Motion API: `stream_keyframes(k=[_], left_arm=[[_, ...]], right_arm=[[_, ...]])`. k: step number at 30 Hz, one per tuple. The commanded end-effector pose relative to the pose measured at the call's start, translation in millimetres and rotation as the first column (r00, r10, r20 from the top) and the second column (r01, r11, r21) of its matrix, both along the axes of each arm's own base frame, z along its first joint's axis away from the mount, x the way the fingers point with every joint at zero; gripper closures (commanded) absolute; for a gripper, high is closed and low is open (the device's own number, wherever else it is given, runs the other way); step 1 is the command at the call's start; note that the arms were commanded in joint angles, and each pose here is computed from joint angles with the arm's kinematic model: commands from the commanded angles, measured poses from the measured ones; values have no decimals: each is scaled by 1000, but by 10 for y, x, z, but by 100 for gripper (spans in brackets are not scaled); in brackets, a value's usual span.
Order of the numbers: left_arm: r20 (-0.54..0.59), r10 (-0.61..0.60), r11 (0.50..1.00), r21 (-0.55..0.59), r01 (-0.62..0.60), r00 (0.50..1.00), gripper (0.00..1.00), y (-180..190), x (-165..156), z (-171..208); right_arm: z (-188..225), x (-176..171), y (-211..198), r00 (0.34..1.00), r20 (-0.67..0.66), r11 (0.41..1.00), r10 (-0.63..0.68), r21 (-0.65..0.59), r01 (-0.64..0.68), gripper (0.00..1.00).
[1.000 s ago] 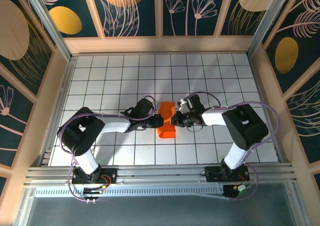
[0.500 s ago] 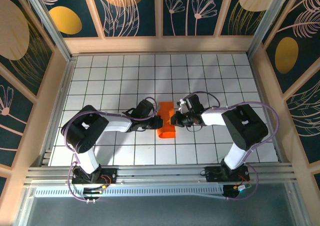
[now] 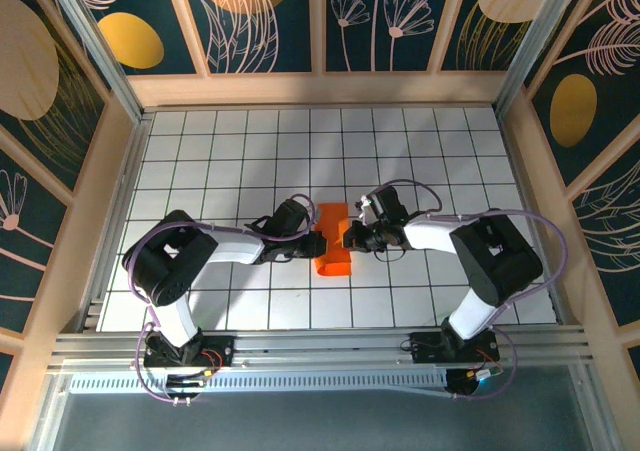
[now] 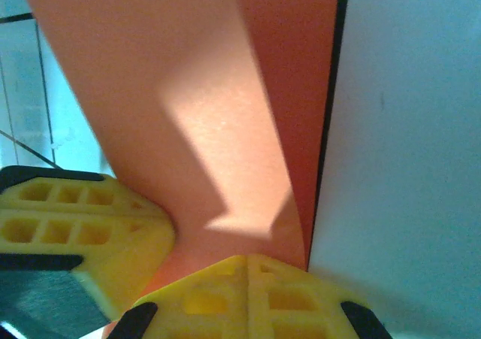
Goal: Fold a paper plane with a square sheet of paper (fold left side to right side)
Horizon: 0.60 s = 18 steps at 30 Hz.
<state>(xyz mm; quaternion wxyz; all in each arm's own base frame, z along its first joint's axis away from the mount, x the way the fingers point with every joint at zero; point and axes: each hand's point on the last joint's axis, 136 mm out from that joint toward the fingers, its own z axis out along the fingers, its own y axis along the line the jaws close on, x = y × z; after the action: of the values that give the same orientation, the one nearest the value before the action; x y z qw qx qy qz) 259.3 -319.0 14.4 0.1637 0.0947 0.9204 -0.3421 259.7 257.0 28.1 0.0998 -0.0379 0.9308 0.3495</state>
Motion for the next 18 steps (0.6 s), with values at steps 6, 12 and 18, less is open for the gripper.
stream_keyframes(k=[6, 12, 18], left_arm=[[-26, -7, 998, 58, 9, 1000, 97, 53, -73, -149], [-25, -5, 998, 61, 6, 1000, 97, 69, -81, -151], [-26, -3, 998, 65, 5, 1000, 97, 84, -89, -163]], right_arm=[[373, 177, 95, 994, 105, 999, 0, 47, -5, 100], [364, 231, 254, 996, 92, 994, 15, 104, -25, 100], [266, 271, 395, 997, 73, 992, 35, 118, -43, 100]])
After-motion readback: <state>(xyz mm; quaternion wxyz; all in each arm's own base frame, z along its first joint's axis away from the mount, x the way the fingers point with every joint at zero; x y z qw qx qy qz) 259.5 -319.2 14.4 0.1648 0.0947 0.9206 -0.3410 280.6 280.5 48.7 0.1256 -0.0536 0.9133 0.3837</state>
